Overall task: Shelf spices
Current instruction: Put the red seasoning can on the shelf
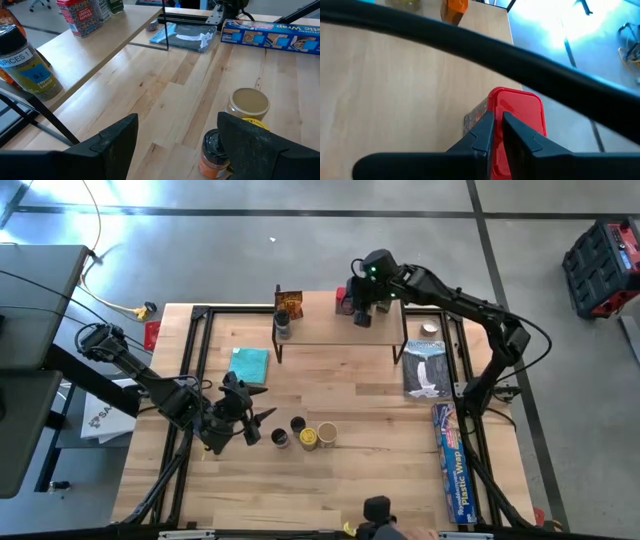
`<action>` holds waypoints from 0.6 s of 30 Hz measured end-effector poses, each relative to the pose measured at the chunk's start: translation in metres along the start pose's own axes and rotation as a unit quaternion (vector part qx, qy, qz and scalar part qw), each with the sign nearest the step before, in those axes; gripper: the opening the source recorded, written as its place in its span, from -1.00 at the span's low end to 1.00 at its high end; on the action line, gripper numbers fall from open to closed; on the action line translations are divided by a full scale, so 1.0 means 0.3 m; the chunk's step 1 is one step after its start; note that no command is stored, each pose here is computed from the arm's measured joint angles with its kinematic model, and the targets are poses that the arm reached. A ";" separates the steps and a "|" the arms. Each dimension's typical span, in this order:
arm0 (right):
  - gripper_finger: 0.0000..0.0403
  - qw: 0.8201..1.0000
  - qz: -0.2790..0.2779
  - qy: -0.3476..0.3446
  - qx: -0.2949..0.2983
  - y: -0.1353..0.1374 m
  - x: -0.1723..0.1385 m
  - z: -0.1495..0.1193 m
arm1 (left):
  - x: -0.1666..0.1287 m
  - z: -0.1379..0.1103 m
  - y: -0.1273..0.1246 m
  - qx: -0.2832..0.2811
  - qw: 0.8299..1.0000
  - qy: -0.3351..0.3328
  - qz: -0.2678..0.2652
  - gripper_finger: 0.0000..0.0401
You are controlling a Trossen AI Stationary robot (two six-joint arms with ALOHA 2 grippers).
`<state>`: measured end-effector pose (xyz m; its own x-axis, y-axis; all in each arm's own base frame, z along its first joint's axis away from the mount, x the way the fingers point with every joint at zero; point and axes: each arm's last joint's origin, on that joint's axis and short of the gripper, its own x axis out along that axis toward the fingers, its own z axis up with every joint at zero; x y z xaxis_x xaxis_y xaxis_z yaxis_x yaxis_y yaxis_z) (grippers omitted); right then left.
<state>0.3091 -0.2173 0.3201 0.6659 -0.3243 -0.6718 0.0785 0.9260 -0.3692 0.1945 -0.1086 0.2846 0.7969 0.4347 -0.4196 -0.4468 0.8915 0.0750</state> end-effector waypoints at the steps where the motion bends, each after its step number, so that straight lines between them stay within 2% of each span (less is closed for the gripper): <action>1: -0.84 1.000 -0.001 0.000 -0.009 -0.001 0.000 0.000 | 0.000 0.000 0.000 0.000 1.000 0.000 0.000 0.33; 9: -0.84 0.999 -0.013 -0.011 -0.051 0.006 -0.004 0.016 | 0.000 0.000 0.000 0.000 1.000 0.000 0.000 0.33; 14: -0.84 0.997 -0.024 -0.035 -0.065 0.024 -0.054 0.051 | 0.000 0.000 0.000 0.000 1.000 0.000 0.000 0.33; 18: -0.84 0.999 -0.018 -0.028 -0.016 0.055 -0.069 0.066 | 0.000 0.000 0.000 -0.001 1.000 0.000 0.000 0.33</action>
<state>0.3113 -0.1914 0.3407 0.7041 -0.3456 -0.6203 0.0811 0.9070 -0.4134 0.1945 -0.1086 0.2846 0.7969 0.4347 -0.4196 -0.4479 0.8911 0.0725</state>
